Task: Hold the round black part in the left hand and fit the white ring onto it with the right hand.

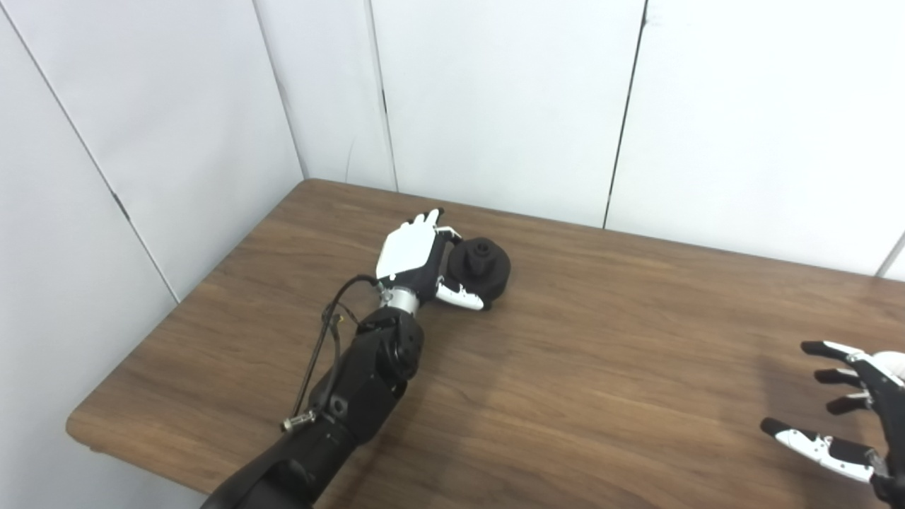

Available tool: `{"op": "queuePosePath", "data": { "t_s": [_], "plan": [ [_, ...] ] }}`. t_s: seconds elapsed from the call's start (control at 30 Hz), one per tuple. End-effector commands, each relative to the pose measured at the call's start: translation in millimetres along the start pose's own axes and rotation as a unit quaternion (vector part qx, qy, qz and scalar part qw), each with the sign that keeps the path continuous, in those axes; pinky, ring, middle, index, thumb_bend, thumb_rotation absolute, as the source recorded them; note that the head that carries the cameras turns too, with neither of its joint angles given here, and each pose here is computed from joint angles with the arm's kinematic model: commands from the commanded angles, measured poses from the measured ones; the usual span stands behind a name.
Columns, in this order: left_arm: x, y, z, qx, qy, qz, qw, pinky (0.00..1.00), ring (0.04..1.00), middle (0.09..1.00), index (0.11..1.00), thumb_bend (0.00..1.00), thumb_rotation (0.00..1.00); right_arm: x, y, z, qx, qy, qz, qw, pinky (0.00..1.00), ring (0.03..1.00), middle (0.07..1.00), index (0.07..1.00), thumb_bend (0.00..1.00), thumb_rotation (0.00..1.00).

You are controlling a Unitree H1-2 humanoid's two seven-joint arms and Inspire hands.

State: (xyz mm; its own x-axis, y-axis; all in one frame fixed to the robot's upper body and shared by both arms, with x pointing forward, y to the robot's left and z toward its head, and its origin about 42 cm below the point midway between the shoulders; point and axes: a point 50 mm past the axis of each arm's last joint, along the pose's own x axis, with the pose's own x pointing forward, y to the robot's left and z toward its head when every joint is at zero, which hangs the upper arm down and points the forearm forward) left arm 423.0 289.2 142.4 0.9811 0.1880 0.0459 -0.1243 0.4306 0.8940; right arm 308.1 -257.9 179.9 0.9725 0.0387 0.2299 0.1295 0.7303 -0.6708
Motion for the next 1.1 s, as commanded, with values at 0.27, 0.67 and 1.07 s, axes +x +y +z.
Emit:
{"op": "queuePosePath", "data": {
  "t_s": [0.27,0.67,1.07],
  "plan": [
    [-2.2,5.6,8.9,-0.017,-0.032,0.005,0.999,1.00,1.000,1.000,0.570,0.94,0.24,8.5,-11.4,20.2,0.000,-0.036,-0.024,0.999,0.48,0.686,0.800,0.743,0.75,0.09],
    [-70.9,-41.9,67.2,-0.080,-0.141,-0.105,0.981,1.00,1.000,1.000,0.587,0.96,0.29,15.0,-8.1,21.4,-0.014,-0.076,-0.038,0.996,0.59,0.709,0.787,0.735,0.74,0.16],
    [-141.4,-59.7,121.0,-0.095,-0.248,-0.165,0.950,1.00,1.000,1.000,0.644,1.00,0.37,15.5,1.5,35.5,-0.014,-0.062,-0.042,0.997,0.60,0.729,0.807,0.750,0.72,0.23]
  ]
}}
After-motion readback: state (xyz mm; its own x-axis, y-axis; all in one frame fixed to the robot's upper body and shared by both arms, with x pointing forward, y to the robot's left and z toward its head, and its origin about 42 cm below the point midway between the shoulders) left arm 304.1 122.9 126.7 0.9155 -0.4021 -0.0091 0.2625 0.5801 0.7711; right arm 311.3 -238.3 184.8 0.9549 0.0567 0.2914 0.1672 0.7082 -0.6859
